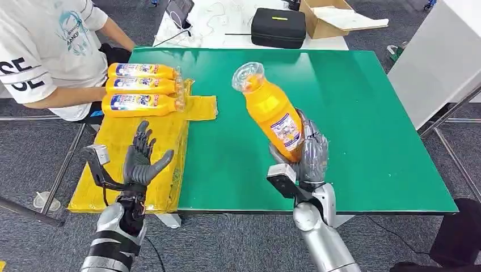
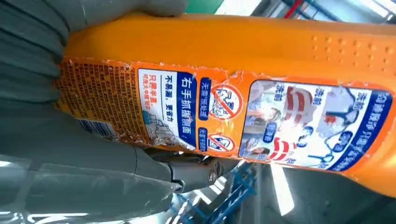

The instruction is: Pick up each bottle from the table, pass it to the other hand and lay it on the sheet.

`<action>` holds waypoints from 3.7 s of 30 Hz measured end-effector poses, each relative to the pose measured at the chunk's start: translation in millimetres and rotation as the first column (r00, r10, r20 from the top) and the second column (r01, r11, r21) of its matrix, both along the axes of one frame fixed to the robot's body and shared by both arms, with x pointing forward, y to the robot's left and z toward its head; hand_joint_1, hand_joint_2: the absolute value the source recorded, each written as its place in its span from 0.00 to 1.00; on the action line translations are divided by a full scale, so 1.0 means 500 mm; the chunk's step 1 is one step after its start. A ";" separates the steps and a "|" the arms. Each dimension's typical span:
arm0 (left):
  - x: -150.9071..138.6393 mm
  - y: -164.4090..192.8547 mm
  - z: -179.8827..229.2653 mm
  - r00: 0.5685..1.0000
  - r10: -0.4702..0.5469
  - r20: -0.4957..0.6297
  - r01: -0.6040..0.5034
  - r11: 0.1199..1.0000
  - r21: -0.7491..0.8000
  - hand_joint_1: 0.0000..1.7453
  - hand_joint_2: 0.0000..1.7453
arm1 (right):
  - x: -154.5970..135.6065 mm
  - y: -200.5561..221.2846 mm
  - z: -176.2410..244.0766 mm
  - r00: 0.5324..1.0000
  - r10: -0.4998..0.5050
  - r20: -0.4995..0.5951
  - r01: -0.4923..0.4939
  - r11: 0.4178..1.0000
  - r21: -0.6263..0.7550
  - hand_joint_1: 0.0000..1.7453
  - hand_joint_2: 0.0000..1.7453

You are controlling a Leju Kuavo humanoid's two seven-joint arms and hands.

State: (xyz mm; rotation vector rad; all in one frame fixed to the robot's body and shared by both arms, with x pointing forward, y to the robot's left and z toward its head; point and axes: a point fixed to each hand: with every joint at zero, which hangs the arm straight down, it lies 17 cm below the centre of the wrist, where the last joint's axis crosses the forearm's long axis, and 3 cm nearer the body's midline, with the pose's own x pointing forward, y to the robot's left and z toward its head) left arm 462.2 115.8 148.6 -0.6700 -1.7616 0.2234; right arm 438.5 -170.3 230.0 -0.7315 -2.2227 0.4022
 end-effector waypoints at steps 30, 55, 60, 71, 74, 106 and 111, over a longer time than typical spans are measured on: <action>-0.140 -0.204 0.063 0.902 -0.414 0.120 0.426 0.900 -0.097 0.00 1.00 | -0.048 0.295 -0.187 0.900 0.344 -0.268 -0.356 0.934 0.004 1.00 1.00; -0.120 -0.177 0.012 0.922 -0.383 0.050 0.386 0.918 -0.091 1.00 1.00 | -0.059 0.396 -0.276 0.803 0.406 -0.436 -0.477 0.877 -0.062 1.00 1.00; -0.121 -0.170 0.005 0.926 -0.375 0.041 0.377 0.920 -0.106 1.00 1.00 | -0.061 0.399 -0.283 0.796 0.410 -0.445 -0.483 0.874 -0.059 0.98 1.00; -0.117 -0.162 0.009 0.930 -0.365 0.041 0.367 0.920 -0.141 1.00 1.00 | -0.058 0.394 -0.284 0.795 0.406 -0.450 -0.470 0.882 -0.035 0.00 0.00; -0.107 -0.156 0.010 0.943 -0.331 0.036 0.333 0.935 -0.124 1.00 1.00 | -0.052 0.389 -0.285 0.790 0.405 -0.461 -0.458 0.889 -0.004 0.00 0.00; 0.132 0.017 -0.079 0.861 -0.207 0.465 -0.475 0.001 0.880 1.00 1.00 | -0.076 0.207 0.133 0.880 0.452 0.142 -0.464 0.758 0.460 0.00 0.00; 0.102 0.043 -0.200 0.905 -0.318 0.282 -0.332 -0.115 0.936 1.00 1.00 | -0.082 0.222 0.134 0.863 0.485 0.142 -0.492 0.739 0.461 0.00 0.00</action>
